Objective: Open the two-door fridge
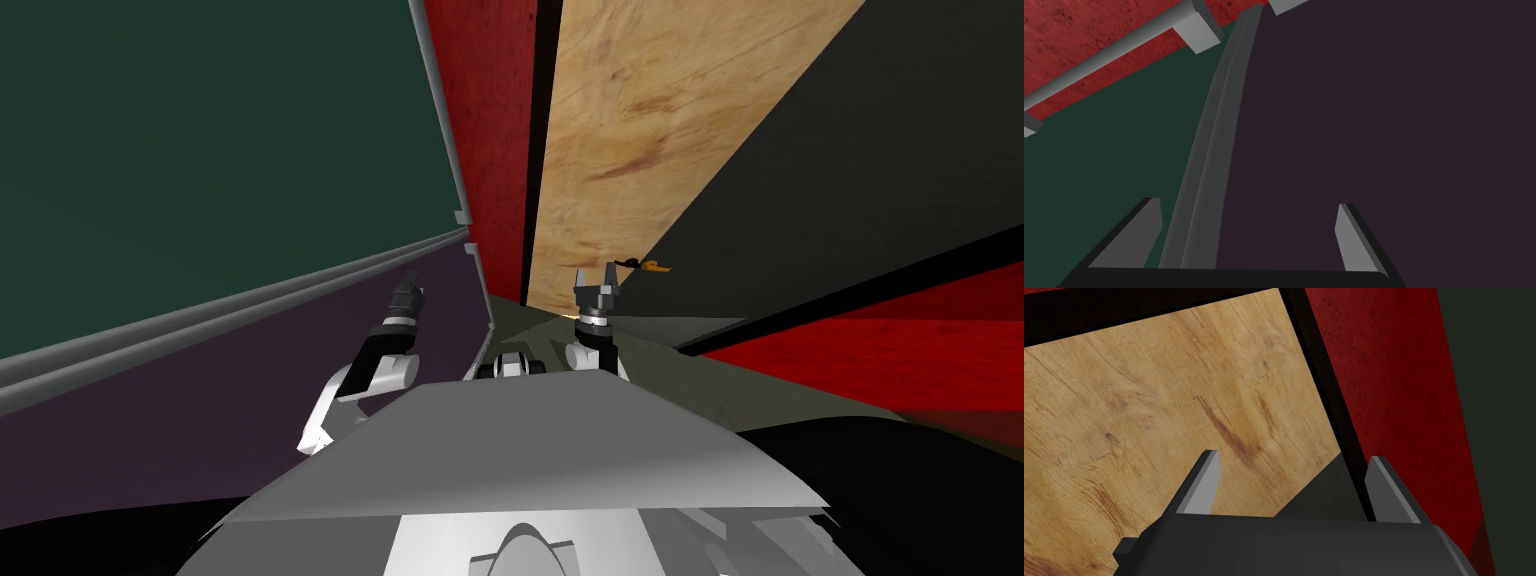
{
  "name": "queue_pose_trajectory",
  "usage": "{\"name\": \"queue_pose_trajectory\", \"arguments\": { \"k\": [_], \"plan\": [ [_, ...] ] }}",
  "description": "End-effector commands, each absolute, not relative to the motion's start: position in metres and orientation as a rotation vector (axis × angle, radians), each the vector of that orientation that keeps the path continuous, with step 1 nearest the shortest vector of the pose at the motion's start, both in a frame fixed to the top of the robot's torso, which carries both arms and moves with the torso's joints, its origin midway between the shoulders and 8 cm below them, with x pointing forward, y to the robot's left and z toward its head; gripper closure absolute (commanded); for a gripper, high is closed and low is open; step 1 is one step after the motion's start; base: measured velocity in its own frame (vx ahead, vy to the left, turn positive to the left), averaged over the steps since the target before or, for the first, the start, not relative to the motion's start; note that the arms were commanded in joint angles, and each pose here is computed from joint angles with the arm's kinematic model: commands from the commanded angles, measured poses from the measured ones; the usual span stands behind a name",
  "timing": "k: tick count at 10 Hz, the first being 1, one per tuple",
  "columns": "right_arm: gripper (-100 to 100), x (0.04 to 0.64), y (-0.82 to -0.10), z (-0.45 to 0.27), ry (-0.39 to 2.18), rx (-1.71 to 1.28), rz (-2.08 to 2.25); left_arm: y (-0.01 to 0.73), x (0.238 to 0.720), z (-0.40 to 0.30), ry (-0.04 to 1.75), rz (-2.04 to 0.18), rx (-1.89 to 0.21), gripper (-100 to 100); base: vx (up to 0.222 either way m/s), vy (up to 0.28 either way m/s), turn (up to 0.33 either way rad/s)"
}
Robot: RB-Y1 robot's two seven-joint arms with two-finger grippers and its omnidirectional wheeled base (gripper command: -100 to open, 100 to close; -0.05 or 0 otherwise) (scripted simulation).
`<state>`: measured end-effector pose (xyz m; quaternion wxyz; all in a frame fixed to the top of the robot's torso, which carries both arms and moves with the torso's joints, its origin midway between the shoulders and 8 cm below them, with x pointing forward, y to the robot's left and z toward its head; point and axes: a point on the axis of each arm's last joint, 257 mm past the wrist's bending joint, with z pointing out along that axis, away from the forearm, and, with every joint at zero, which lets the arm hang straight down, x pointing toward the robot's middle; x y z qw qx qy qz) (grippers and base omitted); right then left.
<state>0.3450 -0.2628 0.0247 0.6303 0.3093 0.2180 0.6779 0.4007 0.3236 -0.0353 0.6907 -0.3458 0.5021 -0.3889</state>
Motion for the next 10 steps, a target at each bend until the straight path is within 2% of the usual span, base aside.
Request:
{"name": "queue_pose_trajectory", "arguments": {
  "k": [1, 10],
  "plan": [
    [0, 0.345, -0.263, 0.025, 0.499, 0.708, 1.552, 0.336, 0.404, -0.047, 1.162, -0.827, -0.816, -100, 0.103, -0.084, 0.000],
    [0, 0.345, -0.263, 0.025, 0.499, 0.708, 1.552, 0.374, 0.409, -0.081, 1.276, -0.692, -0.936, -100, 0.083, -0.065, -0.003]
  ]
}}
